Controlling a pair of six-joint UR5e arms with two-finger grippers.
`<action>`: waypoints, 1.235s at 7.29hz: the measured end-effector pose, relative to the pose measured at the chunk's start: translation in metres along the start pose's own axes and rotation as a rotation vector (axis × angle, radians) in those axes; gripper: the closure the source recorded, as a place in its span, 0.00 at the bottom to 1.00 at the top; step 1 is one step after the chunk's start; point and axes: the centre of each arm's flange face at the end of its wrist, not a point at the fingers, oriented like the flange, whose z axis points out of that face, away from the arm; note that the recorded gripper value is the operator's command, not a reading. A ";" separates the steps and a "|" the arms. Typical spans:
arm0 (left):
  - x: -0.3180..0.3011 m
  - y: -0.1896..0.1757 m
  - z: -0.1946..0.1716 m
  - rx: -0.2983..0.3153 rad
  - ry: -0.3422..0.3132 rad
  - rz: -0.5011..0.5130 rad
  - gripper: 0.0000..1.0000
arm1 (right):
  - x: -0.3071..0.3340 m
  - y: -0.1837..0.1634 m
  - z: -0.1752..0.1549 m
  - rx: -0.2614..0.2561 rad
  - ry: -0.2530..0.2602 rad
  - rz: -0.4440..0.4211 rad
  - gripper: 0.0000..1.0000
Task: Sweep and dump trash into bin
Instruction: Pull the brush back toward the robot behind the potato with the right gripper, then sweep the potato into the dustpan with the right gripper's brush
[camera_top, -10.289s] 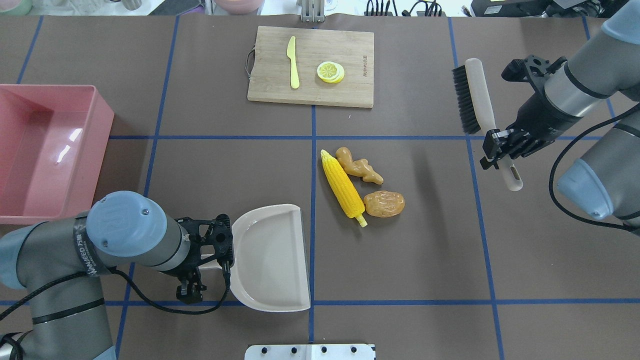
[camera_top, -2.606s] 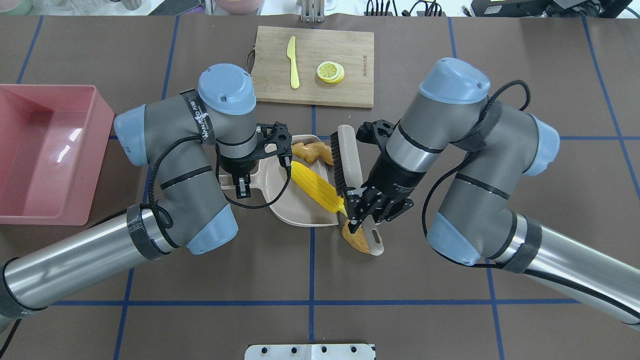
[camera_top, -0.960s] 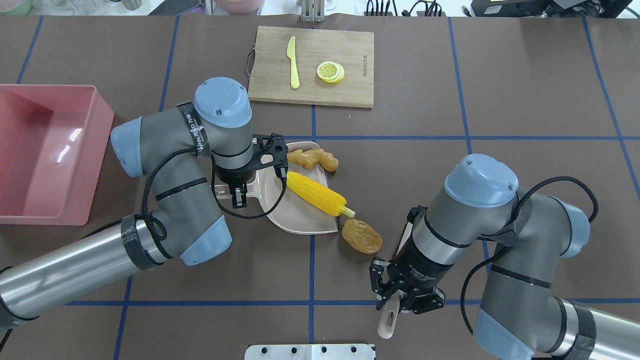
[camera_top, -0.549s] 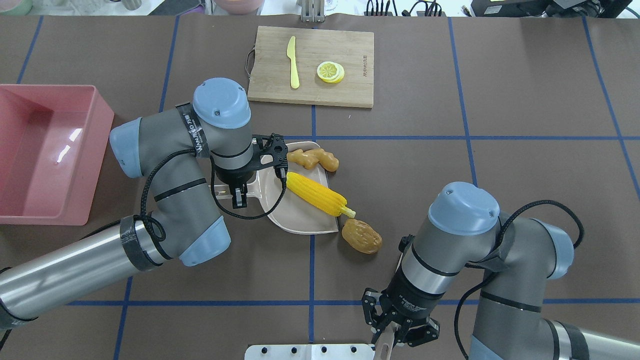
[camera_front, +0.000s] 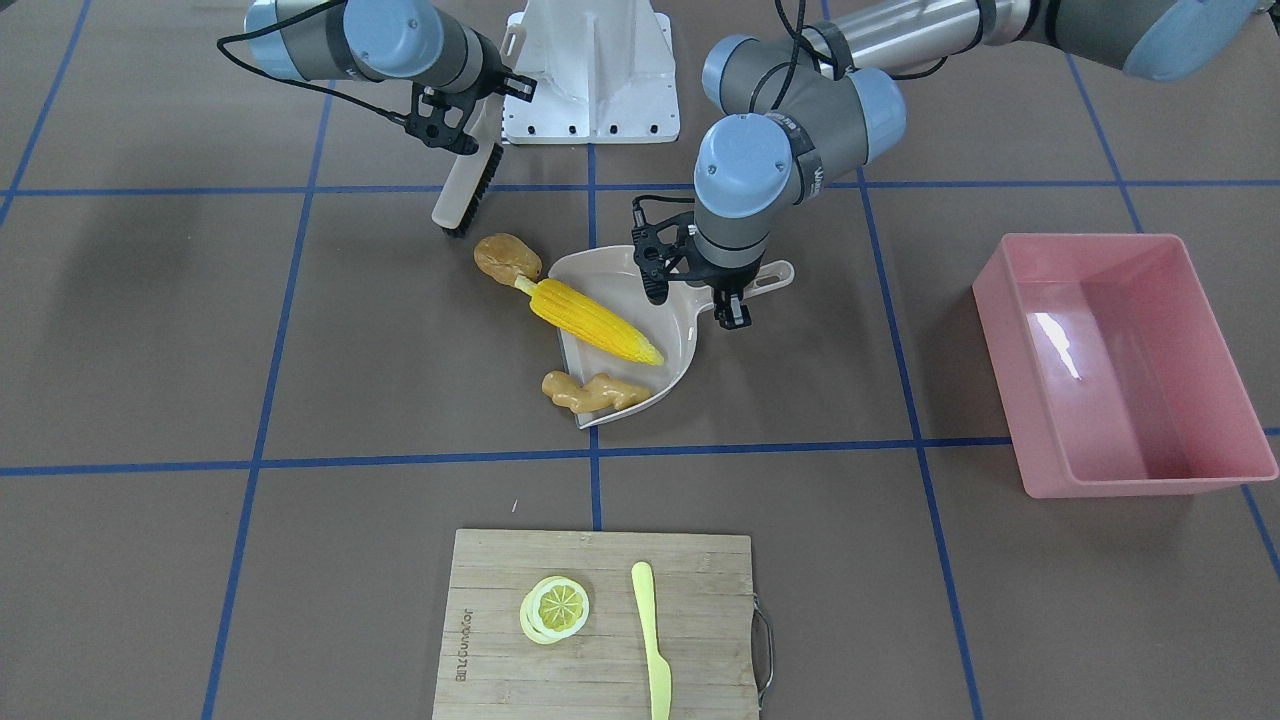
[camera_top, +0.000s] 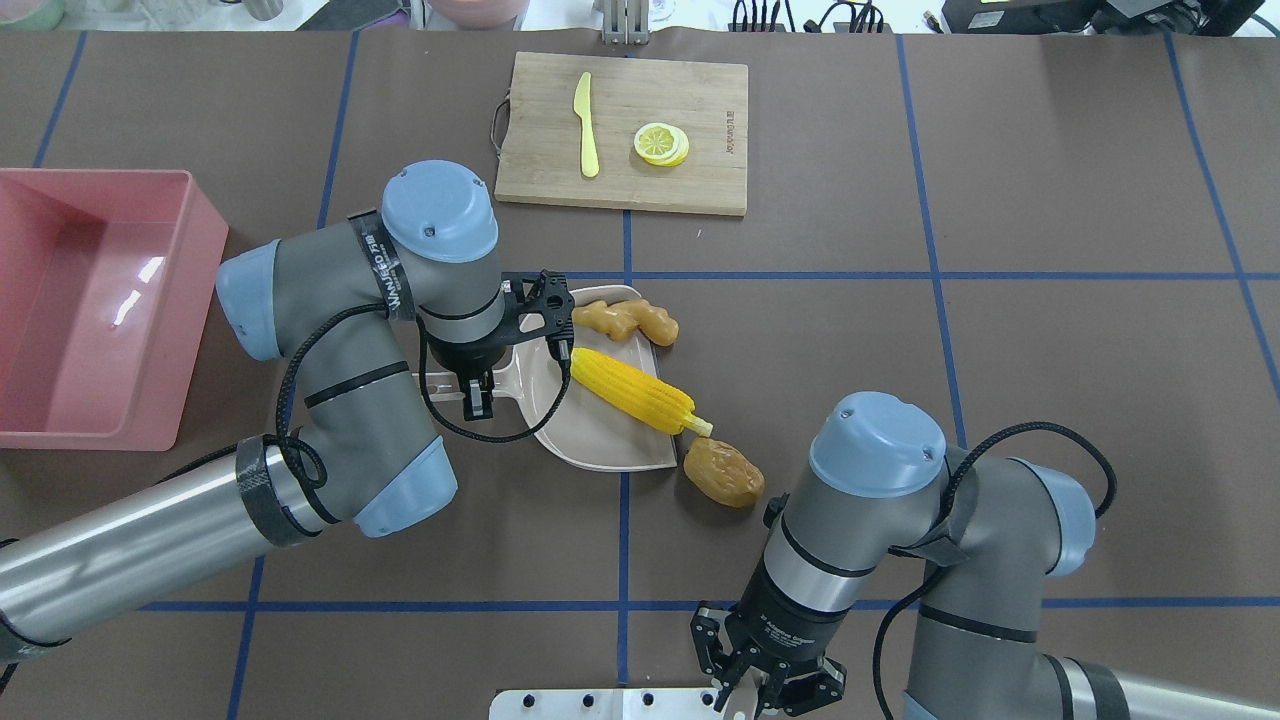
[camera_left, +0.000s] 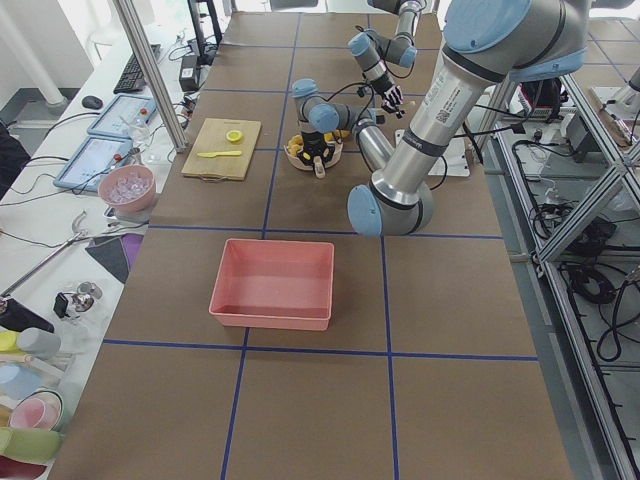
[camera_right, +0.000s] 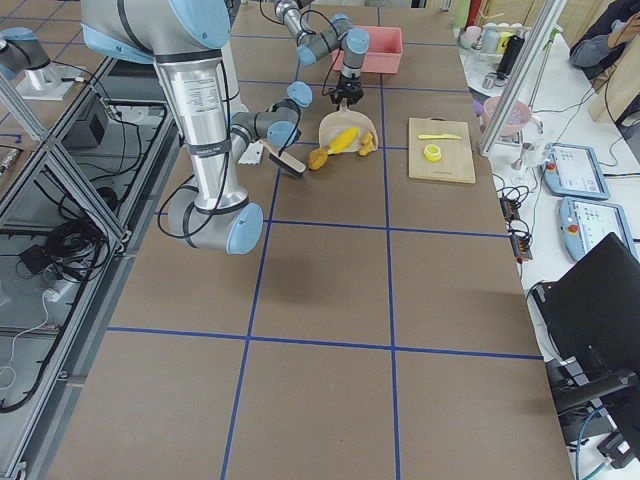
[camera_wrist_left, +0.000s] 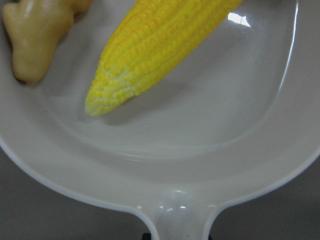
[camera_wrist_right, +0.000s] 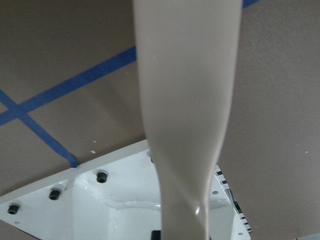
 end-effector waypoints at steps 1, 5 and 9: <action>0.002 0.000 0.003 -0.001 0.002 0.003 1.00 | -0.015 -0.006 -0.003 0.010 -0.011 -0.005 1.00; 0.006 0.001 0.006 0.005 0.004 0.013 1.00 | -0.048 -0.036 -0.031 0.054 -0.054 -0.066 1.00; 0.011 0.009 0.001 0.012 -0.001 0.013 1.00 | -0.100 -0.036 -0.030 0.061 -0.064 -0.132 1.00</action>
